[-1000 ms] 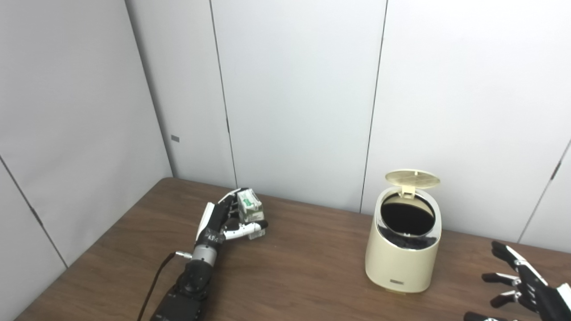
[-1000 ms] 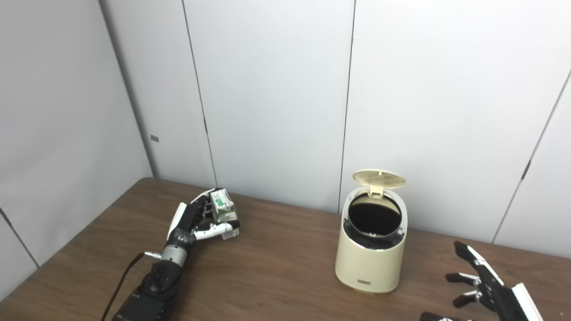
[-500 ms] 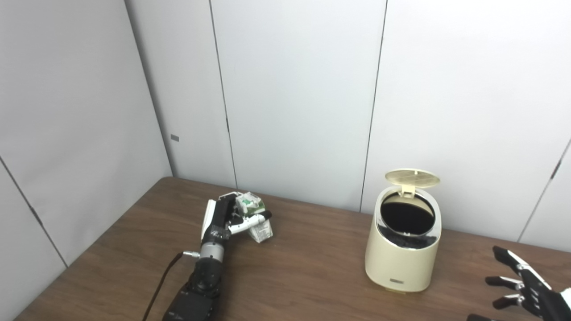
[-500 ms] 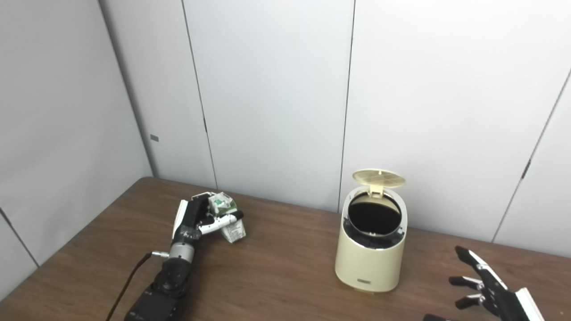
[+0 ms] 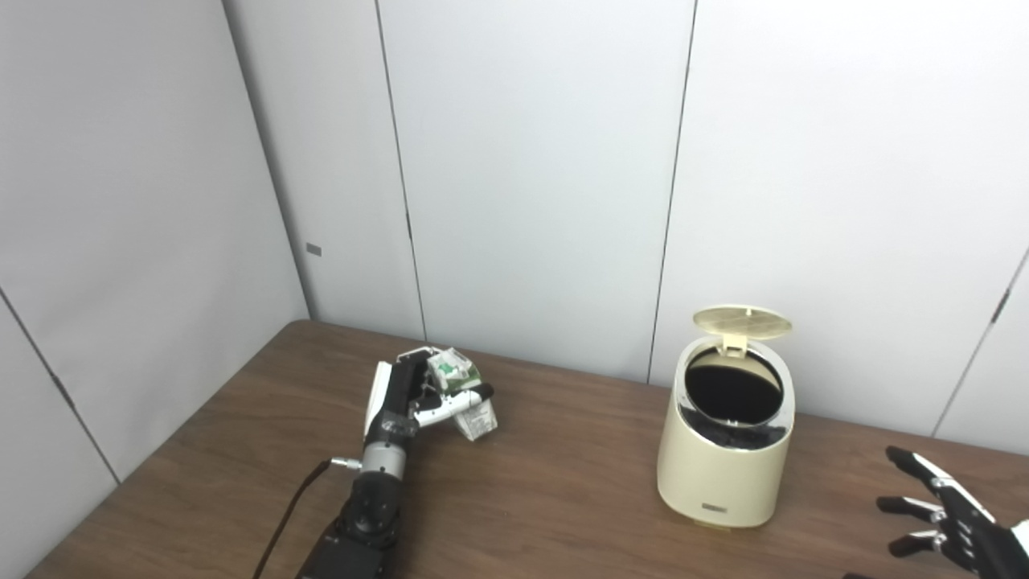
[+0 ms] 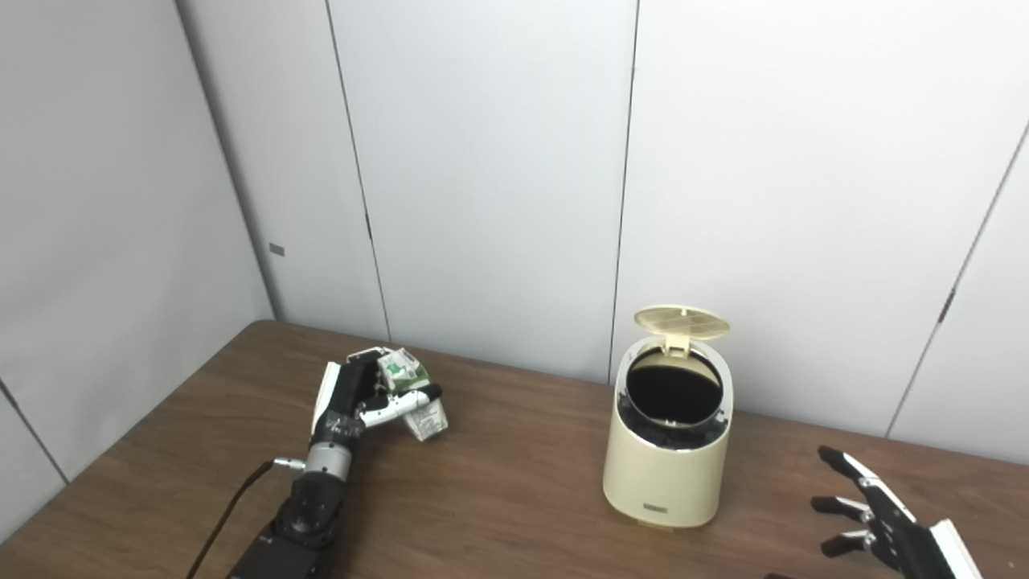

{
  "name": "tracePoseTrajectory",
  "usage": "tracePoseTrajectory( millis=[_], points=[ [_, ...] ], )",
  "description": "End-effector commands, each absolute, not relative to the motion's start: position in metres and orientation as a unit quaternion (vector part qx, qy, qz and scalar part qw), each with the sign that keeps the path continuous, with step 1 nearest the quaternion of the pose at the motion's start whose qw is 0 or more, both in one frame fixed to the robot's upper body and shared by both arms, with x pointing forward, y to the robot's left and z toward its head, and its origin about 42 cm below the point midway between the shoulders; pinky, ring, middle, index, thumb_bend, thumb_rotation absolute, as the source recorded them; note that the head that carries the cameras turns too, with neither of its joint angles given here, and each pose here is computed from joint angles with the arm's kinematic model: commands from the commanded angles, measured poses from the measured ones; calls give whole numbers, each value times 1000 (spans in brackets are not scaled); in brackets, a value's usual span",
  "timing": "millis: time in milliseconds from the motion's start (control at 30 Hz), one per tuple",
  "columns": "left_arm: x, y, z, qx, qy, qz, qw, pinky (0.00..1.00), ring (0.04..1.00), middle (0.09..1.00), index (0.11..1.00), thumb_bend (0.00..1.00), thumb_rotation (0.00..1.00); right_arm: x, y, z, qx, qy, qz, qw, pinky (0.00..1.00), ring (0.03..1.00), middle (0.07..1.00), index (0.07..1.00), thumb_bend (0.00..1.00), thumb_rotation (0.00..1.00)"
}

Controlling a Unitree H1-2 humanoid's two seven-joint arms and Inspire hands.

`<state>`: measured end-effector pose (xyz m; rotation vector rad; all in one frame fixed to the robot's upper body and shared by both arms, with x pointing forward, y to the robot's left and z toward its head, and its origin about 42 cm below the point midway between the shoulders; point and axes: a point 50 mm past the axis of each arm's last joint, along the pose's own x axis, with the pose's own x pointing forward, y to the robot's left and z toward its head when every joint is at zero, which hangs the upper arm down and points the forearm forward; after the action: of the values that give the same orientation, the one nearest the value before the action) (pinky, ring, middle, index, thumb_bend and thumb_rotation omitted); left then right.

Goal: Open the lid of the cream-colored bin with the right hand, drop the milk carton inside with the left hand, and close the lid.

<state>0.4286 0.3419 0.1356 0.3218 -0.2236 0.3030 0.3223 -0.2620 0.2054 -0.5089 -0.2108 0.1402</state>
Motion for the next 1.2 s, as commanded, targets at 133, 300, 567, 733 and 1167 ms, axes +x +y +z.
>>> tracePoseTrajectory(
  millis=[133,300,567,733,1167],
  points=[
    [436,317,204,168,-207,137,954,357,419,467,497,521,0,329,-259,229,-258,-146,64,953,525,753,915,867,761,178],
    [429,296,235,160,-231,122,952,362,429,464,505,521,0,329,-256,232,-245,-132,63,958,631,786,933,885,739,129],
    [417,267,274,154,-275,76,946,383,462,483,490,523,0,330,-250,235,-251,-144,64,955,637,779,926,874,749,104],
    [412,247,292,159,-299,58,939,373,453,483,490,524,0,332,-248,234,-260,-149,61,952,655,782,920,867,764,120],
    [410,197,308,131,-333,-13,934,361,439,481,488,524,0,339,-243,225,-264,-152,60,951,613,777,903,853,791,193]
  ],
)
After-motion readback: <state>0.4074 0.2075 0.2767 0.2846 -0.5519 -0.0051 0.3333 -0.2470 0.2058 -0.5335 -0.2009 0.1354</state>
